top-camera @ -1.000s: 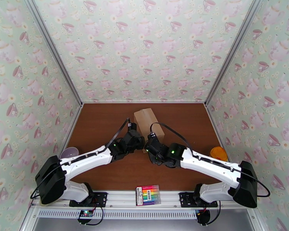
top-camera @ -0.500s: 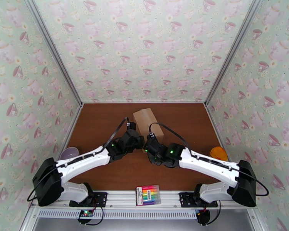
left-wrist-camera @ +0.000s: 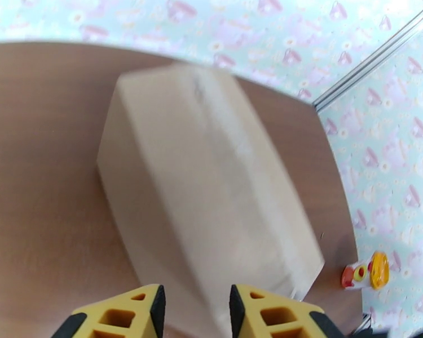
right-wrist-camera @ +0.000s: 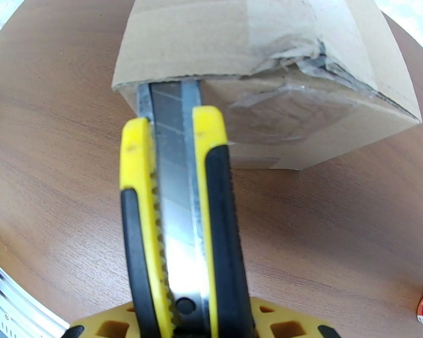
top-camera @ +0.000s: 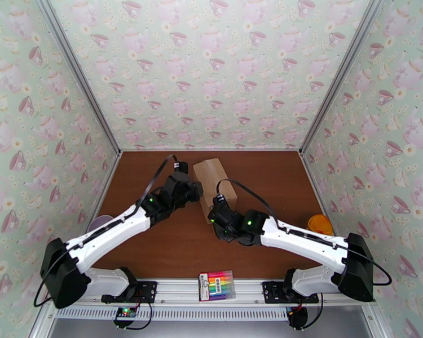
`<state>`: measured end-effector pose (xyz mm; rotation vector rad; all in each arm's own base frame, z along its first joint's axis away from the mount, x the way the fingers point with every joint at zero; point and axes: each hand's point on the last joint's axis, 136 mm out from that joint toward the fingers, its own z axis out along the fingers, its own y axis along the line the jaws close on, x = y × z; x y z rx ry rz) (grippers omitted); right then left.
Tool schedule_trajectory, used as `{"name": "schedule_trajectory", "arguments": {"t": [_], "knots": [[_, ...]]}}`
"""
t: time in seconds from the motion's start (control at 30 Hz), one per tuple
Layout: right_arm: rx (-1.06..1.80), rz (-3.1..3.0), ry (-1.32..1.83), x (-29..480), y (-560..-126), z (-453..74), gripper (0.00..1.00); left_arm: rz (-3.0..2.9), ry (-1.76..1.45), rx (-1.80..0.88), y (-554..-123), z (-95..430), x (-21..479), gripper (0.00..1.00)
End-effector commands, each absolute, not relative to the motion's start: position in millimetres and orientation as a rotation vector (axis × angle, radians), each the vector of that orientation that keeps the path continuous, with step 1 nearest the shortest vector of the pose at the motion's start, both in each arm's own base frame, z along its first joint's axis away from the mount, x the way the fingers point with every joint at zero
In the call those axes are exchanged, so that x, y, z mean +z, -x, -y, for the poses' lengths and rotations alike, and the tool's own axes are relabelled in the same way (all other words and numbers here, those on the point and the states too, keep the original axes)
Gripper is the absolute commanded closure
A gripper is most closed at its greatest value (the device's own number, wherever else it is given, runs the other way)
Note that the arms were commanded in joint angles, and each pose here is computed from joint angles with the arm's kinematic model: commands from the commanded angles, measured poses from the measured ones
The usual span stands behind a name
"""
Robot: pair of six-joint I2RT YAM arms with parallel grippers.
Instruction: Unpack the express box
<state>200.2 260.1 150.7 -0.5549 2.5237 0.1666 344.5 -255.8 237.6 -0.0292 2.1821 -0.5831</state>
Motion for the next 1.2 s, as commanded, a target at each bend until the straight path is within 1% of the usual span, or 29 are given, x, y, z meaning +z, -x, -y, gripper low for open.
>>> {"name": "schedule_trajectory", "arguments": {"t": [0.0, 0.23, 0.43, 0.6, 0.9, 1.17], "knots": [[0.237, -2.474, 0.531, 168.1, -203.1, -268.9, 1.00, -2.152, -0.048, -0.613, -364.2, 272.3, 245.0, 0.60], [0.247, -2.467, 0.525, 168.0, -203.7, -270.0, 1.00, -2.162, -0.081, -0.720, -400.6, 303.5, 244.9, 0.60], [0.238, -2.467, 0.526, 167.5, -203.7, -268.8, 1.00, -2.203, -0.065, -0.726, -417.2, 314.3, 223.1, 0.61], [0.223, -2.472, 0.527, 168.6, -202.8, -265.0, 1.00, -2.253, -0.030, -0.688, -423.2, 313.3, 200.0, 0.62], [0.220, -2.486, 0.481, 170.4, -195.2, -250.2, 1.00, -2.310, 0.065, -0.572, -432.5, 293.0, 169.3, 0.63], [0.150, -2.495, 0.476, 167.2, -184.1, -236.5, 1.00, -2.325, 0.106, -0.524, -437.3, 282.0, 159.5, 0.64]]}}
